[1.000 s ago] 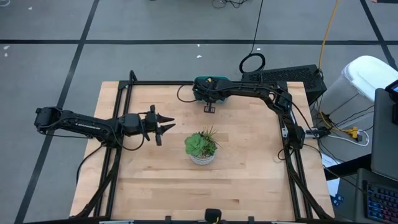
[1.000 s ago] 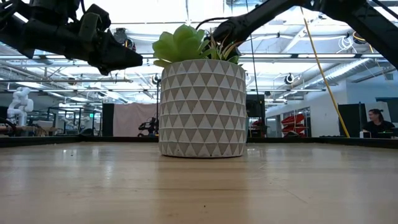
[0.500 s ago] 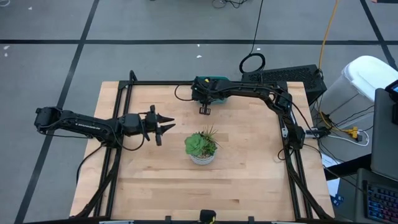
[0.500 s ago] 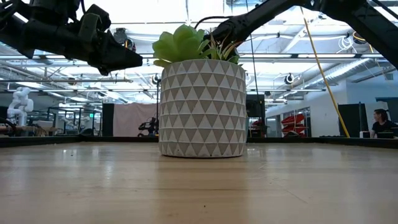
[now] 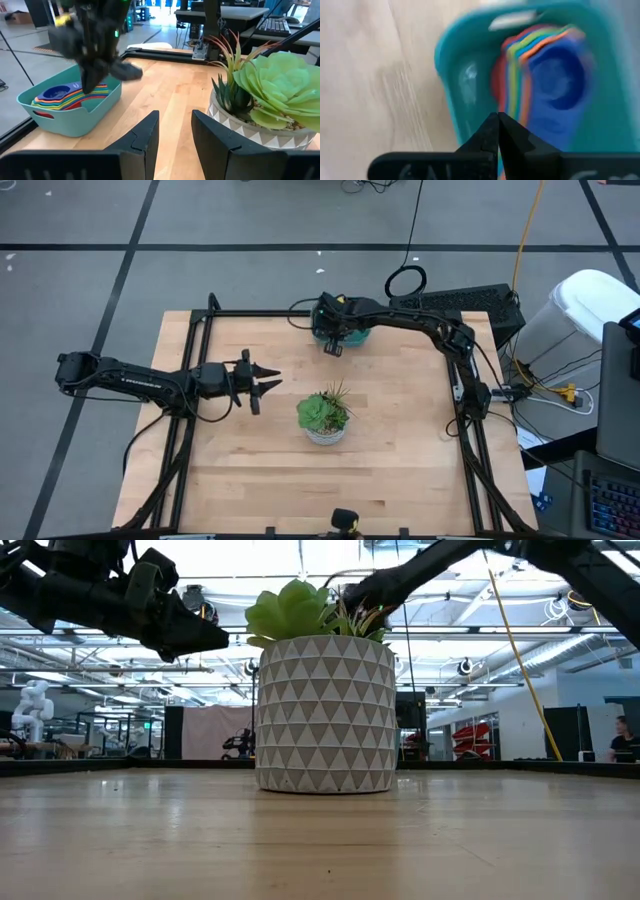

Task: Nest measuring cups in basket
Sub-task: Return to Home Position

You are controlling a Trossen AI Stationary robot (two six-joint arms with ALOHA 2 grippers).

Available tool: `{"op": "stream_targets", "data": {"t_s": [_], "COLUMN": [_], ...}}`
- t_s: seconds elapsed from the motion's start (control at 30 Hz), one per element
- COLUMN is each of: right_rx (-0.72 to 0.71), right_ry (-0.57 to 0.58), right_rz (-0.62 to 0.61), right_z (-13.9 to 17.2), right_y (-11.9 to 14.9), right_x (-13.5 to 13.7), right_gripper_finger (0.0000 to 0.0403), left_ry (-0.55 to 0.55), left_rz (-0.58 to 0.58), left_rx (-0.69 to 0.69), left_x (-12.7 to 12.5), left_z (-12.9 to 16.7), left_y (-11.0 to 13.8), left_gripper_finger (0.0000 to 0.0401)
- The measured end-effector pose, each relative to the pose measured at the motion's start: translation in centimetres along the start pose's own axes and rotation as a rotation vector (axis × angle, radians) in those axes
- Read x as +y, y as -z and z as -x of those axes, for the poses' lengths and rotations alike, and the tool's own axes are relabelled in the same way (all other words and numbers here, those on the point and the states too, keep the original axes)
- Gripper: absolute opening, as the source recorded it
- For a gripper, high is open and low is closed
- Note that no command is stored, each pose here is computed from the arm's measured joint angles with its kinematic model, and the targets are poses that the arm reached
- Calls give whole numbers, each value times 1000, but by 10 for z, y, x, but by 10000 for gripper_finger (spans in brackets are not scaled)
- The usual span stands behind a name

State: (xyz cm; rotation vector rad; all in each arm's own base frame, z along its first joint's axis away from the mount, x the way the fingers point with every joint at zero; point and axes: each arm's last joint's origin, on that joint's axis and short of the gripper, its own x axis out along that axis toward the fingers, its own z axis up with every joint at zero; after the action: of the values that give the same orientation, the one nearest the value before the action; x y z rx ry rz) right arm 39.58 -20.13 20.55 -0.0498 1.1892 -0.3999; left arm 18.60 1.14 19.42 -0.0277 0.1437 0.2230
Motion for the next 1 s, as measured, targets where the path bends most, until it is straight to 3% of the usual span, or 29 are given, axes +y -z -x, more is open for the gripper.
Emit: {"op": "stream_targets", "data": {"t_s": [0.23,0.53,0.83,1.0], "right_rx": [-39,-9,-22,-147], "right_ry": [13,193,193,130], "right_rz": [-26,-79,-199,-272], "right_z": [41,101,160,205], "right_y": [-1,18,91,130], "right_x": [-2,-15,-11,4], "right_gripper_finger": [0,0,0,0], "left_ry": [-1,-1,-1,48], "left_rz": [-9,-6,-18,-36], "left_rx": [4,6,32,4], "left_x": [0,0,1,2], "left_z": [0,0,4,20], "left_y": [0,1,1,-20], "left_gripper_finger": [118,118,118,118]}}
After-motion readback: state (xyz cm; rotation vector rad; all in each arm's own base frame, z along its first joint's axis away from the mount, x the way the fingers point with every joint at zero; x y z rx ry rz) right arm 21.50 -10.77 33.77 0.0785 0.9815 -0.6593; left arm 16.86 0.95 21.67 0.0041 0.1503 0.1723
